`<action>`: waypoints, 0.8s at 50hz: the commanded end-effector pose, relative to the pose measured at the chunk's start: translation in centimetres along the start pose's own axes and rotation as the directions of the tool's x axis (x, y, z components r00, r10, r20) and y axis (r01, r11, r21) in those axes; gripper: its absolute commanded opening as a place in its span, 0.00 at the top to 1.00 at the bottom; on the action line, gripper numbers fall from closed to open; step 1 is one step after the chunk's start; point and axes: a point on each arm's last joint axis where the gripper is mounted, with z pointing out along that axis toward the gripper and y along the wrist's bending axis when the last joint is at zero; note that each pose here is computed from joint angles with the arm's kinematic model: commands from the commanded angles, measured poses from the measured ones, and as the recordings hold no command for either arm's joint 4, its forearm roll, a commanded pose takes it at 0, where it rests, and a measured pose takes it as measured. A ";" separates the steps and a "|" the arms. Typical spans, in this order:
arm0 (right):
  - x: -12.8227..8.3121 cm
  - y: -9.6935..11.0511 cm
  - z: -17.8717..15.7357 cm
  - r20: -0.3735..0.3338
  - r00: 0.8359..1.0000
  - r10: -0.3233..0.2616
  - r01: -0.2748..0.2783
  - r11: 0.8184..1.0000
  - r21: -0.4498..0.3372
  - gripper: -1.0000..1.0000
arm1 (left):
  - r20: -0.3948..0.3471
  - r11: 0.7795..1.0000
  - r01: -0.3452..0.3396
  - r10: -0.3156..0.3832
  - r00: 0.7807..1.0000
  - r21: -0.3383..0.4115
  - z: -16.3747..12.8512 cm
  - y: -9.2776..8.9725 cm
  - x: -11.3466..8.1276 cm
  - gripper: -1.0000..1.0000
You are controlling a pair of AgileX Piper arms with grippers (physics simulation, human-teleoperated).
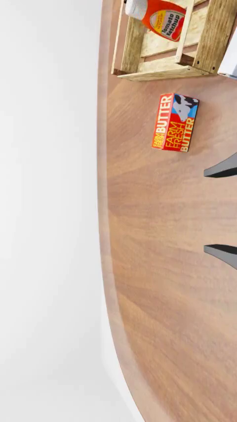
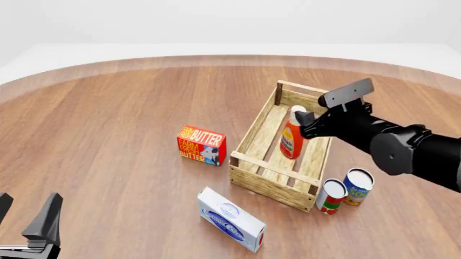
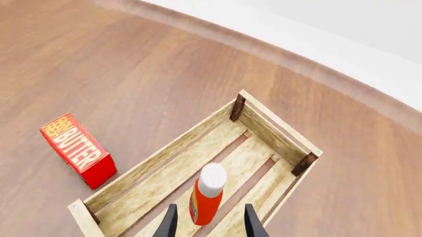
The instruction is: Pick up the ketchup, and put it in the wooden tray.
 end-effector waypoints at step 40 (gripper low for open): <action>11.1 0.2 -13.3 0.077 0.984 0.159 -0.167 0.979 0.120 0.00 | 0.000 1.000 0.000 0.000 1.000 0.000 0.0 0.0 0.0 0.00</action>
